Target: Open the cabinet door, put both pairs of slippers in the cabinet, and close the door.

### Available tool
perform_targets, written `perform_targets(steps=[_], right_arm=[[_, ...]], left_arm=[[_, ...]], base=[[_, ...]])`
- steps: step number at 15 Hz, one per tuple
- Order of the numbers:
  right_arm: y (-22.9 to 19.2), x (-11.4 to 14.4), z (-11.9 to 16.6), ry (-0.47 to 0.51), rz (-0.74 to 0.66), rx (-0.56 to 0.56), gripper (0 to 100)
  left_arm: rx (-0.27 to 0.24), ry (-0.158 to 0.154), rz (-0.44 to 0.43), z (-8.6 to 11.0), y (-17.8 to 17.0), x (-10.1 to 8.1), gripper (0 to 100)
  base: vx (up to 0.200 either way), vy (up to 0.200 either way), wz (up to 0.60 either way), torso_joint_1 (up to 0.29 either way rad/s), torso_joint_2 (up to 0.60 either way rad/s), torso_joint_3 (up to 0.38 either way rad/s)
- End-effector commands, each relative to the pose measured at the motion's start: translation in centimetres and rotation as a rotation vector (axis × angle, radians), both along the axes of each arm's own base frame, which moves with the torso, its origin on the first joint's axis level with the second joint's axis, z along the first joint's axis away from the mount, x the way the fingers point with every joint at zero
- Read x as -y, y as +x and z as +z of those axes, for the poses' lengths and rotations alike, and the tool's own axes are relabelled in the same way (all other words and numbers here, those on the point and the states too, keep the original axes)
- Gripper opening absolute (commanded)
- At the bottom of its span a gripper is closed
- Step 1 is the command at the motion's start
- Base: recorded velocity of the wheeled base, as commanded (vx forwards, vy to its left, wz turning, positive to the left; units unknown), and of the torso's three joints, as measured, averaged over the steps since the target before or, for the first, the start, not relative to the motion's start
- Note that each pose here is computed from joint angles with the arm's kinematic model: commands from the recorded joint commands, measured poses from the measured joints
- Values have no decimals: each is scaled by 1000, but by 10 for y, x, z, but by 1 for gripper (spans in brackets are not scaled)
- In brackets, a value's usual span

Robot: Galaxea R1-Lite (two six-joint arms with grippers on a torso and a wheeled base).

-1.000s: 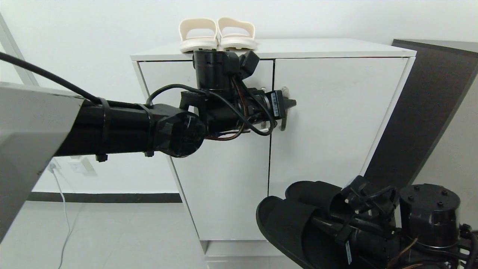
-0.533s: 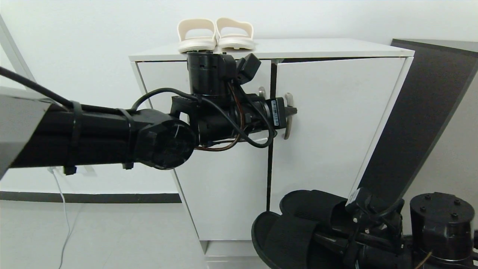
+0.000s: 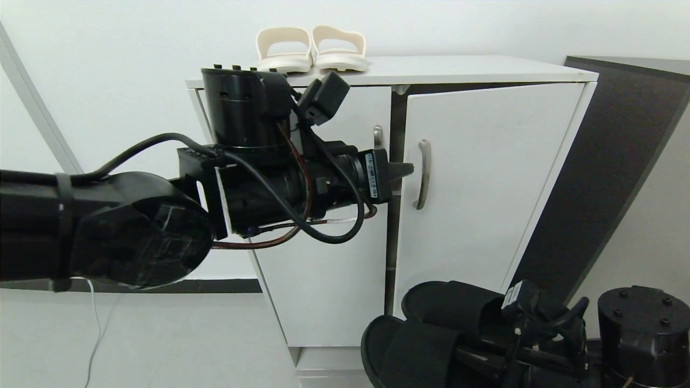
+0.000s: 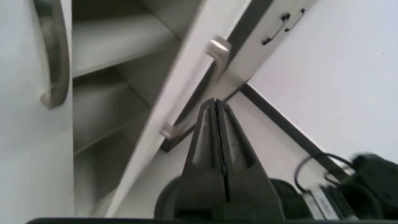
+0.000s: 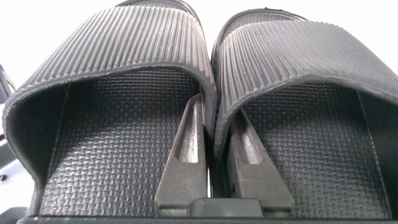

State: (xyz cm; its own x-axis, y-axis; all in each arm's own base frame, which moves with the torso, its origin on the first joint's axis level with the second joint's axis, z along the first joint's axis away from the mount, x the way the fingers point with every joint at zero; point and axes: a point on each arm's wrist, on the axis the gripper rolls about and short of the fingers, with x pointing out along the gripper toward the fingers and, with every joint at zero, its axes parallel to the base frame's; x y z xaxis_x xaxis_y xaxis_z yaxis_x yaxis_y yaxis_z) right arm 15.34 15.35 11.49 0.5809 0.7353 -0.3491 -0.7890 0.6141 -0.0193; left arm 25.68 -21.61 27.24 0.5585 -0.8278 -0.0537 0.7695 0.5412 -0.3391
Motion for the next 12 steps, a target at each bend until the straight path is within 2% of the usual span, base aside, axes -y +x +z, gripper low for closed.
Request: perform_targets(steps=[1,4,7,10,12], right_arm=[[-3,-1,1,2,11,3,0],[-5,0,1,-2,18,8,0],[-8,2,0,-9,27,9,0],[-12,1,-3,-18,42,4,0],[-13,2,-5,-36,53,11,0]], left_arm=[[25,-21,21,11,-7,-14,0],[12,-16,58,6,10,-18,0],[-1,-27,76,3,31,-10,0],[4,-43,78,4,45,-1,0],[12,-67,79,8,58,8,0]], base=[[0,0,0,0,0,0],[0,0,0,0,0,0],[0,0,0,0,0,0],[0,0,0,0,0,0],[0,0,0,0,0,0]])
